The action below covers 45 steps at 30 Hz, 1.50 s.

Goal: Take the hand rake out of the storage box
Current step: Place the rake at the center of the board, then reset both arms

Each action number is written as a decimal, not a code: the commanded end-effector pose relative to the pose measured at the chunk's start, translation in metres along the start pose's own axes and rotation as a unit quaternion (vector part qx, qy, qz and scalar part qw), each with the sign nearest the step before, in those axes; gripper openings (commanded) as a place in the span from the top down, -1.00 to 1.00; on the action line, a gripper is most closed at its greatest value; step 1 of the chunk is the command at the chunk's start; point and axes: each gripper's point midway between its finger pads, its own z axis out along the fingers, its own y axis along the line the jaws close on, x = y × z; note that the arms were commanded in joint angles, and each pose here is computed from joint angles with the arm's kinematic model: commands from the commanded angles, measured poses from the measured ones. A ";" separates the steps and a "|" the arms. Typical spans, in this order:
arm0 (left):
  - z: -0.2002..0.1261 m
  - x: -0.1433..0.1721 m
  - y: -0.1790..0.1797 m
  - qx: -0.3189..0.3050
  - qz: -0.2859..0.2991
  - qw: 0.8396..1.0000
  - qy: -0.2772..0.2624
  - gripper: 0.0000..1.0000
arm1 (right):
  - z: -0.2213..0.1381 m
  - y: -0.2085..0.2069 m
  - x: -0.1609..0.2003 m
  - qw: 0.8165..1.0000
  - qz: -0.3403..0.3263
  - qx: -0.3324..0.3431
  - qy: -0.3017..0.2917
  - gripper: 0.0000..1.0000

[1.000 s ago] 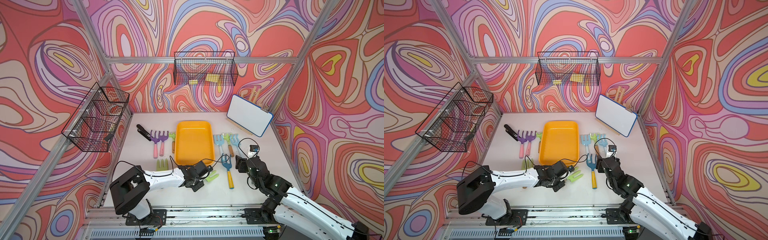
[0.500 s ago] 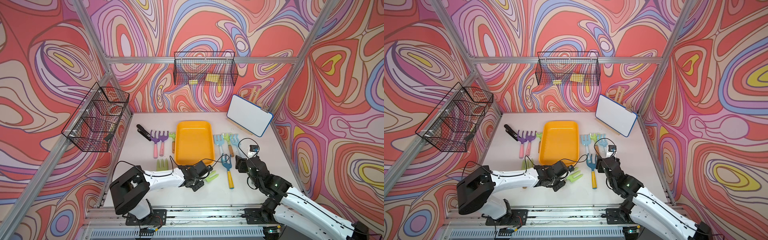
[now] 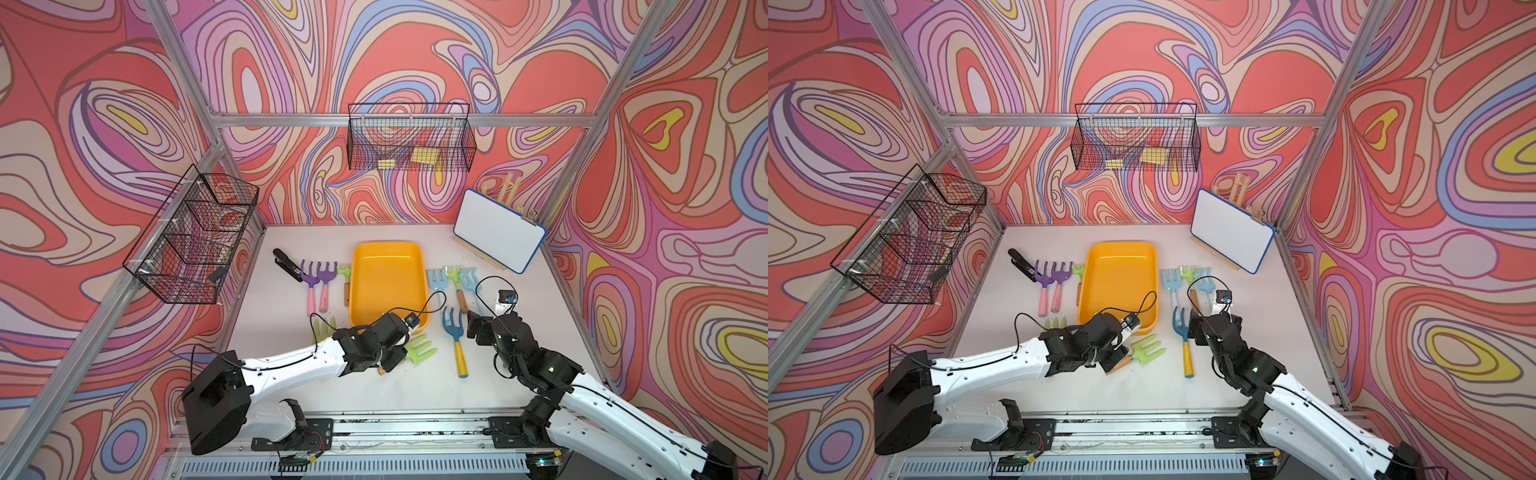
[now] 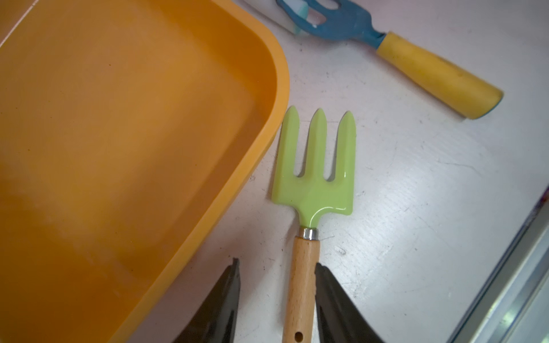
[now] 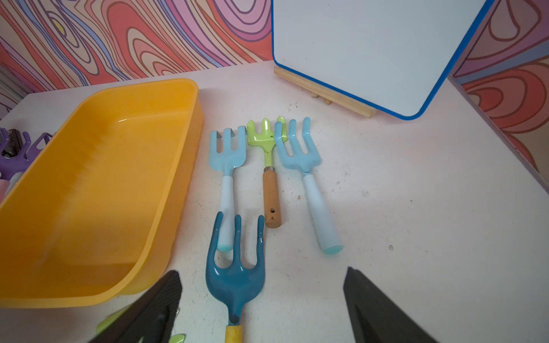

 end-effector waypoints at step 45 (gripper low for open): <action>-0.106 0.041 0.303 -0.336 -0.292 0.860 -0.249 -0.42 | 0.110 -0.018 -0.142 0.994 -0.094 0.041 -0.044 -0.97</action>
